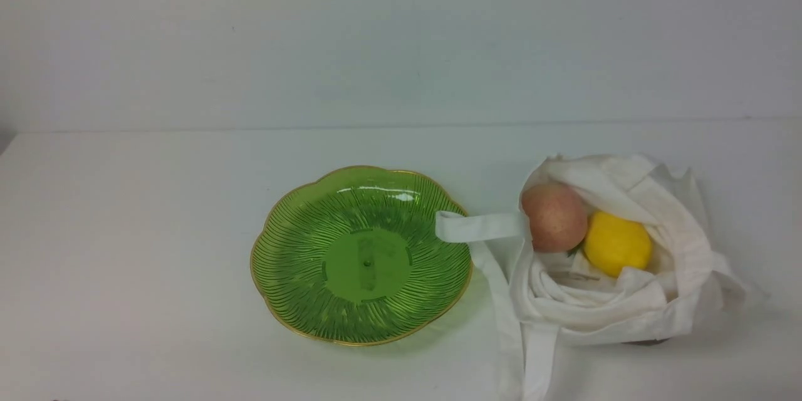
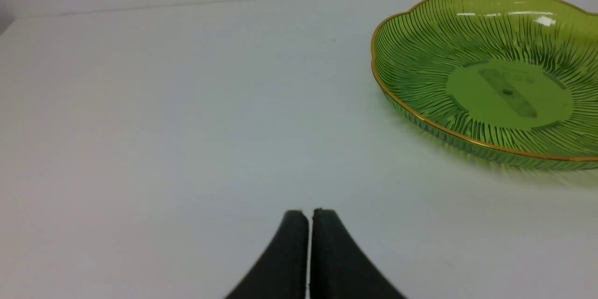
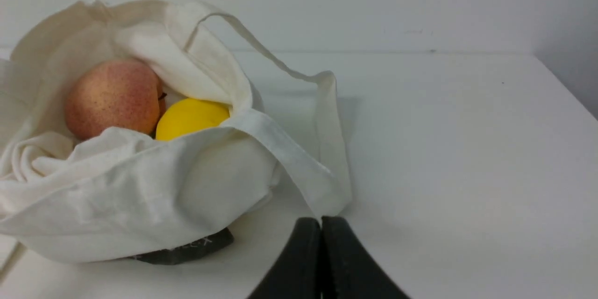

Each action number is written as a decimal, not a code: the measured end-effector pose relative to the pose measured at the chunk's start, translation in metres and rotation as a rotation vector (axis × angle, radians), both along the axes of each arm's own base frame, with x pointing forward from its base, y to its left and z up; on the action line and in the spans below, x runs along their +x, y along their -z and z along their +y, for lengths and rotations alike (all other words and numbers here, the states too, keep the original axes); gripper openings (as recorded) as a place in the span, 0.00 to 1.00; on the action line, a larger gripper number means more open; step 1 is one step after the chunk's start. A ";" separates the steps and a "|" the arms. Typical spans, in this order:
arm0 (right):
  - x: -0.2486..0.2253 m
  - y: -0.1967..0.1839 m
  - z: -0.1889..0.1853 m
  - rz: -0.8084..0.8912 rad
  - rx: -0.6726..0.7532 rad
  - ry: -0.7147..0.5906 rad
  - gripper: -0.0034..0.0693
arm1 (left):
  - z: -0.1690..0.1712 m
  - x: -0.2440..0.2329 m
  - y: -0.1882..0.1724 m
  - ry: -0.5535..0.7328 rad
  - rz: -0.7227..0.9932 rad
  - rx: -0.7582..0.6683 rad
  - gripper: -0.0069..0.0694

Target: Take the fruit out of the cloth bag on the white table and place them on a plate.

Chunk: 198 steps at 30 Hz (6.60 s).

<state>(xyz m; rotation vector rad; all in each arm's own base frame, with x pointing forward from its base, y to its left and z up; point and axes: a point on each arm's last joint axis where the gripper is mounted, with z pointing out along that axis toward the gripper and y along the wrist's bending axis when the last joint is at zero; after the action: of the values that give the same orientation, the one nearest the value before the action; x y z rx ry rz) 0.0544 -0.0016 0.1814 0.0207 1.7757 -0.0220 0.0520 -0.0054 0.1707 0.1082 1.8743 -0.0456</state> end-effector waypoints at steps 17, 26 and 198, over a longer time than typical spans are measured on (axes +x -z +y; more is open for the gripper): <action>0.000 -0.033 -0.007 -0.417 0.705 0.077 0.03 | 0.000 0.000 0.000 0.000 0.000 0.000 0.08; -0.009 -0.138 0.005 -0.451 0.466 -0.103 0.03 | 0.000 0.000 0.000 0.000 0.000 0.000 0.08; -0.008 -0.209 0.029 -0.247 0.215 -0.594 0.03 | 0.000 0.000 0.000 0.000 -0.001 0.000 0.08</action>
<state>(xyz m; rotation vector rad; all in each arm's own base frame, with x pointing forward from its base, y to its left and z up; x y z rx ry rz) 0.0468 0.0275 0.3909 -0.3348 1.4727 0.5764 0.0520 -0.0054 0.1708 0.1081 1.8736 -0.0456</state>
